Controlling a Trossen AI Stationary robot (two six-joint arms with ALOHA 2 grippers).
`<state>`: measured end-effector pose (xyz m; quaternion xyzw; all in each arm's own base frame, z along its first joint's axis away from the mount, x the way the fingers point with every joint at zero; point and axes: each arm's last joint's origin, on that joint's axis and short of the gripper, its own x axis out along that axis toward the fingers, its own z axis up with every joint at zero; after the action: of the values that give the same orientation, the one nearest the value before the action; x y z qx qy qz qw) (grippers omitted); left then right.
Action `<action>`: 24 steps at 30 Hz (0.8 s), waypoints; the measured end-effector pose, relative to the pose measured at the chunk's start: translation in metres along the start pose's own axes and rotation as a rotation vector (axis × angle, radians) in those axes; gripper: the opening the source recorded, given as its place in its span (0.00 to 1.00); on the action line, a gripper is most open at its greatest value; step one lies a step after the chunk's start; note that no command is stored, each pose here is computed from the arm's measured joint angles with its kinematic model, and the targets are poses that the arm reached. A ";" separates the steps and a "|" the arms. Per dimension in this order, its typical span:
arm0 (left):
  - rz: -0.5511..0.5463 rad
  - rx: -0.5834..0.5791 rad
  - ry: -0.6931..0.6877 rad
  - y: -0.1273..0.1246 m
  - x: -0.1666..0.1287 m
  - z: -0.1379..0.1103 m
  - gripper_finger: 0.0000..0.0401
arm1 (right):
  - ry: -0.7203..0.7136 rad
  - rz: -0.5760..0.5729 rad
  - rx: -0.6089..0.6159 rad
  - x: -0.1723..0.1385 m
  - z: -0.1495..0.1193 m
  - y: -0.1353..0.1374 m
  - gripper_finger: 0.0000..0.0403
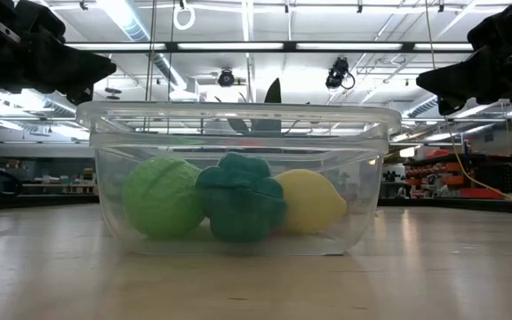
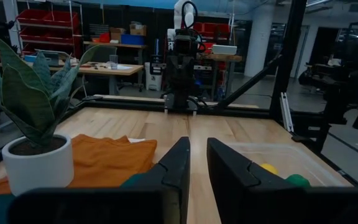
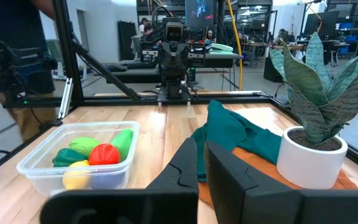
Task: Pick and placing Produce into tupperware
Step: Return to Home Position
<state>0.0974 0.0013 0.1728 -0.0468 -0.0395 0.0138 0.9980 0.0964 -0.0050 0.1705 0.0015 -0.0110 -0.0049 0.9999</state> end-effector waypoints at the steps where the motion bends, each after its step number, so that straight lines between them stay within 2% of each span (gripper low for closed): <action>1: 0.000 0.000 0.000 0.000 0.000 0.000 0.15 | 0.000 0.000 0.000 0.000 0.000 0.000 0.00; 12: 0.000 0.000 0.000 0.000 0.000 0.000 0.18 | 0.000 0.000 0.000 0.000 0.000 0.000 0.00; 24: 0.000 0.000 0.000 0.000 0.000 0.000 0.15 | 0.000 0.000 0.000 0.000 0.000 0.000 0.00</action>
<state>0.0974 0.0013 0.1728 -0.0467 -0.0395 0.0137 0.9980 0.0964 -0.0050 0.1705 0.0015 -0.0110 -0.0049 0.9999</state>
